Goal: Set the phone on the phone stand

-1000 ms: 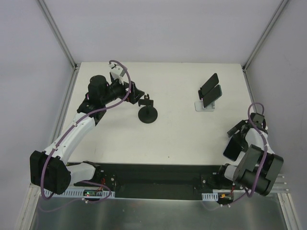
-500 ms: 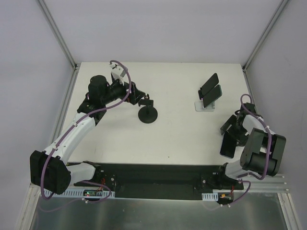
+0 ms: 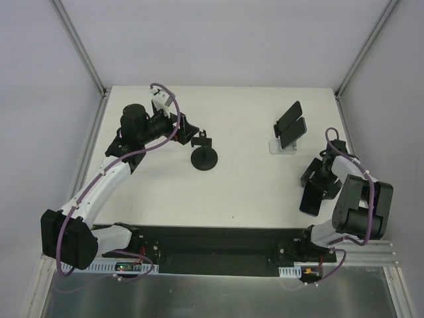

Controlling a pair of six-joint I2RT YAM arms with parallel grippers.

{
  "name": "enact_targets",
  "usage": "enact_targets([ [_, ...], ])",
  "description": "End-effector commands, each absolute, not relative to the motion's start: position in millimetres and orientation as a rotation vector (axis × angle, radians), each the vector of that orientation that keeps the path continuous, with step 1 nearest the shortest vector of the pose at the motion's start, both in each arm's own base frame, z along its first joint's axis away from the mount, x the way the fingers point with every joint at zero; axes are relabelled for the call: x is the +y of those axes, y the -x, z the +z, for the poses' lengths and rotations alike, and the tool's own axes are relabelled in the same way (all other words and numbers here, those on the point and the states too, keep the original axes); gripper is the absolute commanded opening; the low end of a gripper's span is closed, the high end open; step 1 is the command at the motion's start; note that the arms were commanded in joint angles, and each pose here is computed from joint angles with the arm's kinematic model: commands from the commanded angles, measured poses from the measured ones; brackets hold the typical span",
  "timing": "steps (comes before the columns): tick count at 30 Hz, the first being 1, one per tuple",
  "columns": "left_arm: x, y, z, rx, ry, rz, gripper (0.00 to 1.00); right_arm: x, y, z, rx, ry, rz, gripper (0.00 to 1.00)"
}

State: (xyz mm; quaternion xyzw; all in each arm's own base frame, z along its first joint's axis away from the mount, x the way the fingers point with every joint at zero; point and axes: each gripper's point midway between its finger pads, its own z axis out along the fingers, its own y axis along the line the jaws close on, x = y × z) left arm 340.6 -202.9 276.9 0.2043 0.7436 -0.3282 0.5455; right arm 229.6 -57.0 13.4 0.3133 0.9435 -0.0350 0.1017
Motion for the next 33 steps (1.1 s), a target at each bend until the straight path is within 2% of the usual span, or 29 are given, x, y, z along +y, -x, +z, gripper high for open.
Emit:
enact_targets([
  [1,-199,-339,291,1.704,-0.510,-0.755,0.99,-25,-216,6,2.900,-0.871,0.056,0.89],
  [4,-198,-339,290,1.708,-0.512,-0.753,0.99,-29,-213,4,2.919,-0.884,0.021,0.87],
  [9,-196,-338,291,1.705,-0.511,-0.747,0.99,-22,-217,0,2.893,-0.954,0.067,0.78],
  [11,-196,-338,291,1.703,-0.513,-0.746,0.99,-20,-222,2,2.866,-0.991,0.086,0.67],
  [14,-195,-337,292,1.700,-0.511,-0.744,0.99,-23,-230,6,2.809,-1.066,0.083,0.59],
  [17,-194,-336,292,1.700,-0.514,-0.740,0.99,-23,-235,9,2.771,-1.118,0.086,0.58],
  [19,-193,-337,291,1.702,-0.514,-0.736,0.99,-19,-237,10,2.773,-1.113,0.122,0.61],
  [23,-192,-338,290,1.708,-0.510,-0.736,0.99,-17,-231,12,2.785,-1.065,0.134,0.83],
  [25,-193,-337,290,1.707,-0.515,-0.739,0.99,-17,-221,11,2.802,-1.039,0.110,0.89],
  [33,-192,-334,294,1.696,-0.515,-0.746,0.99,-23,-198,1,2.878,-1.023,-0.022,0.91],
])
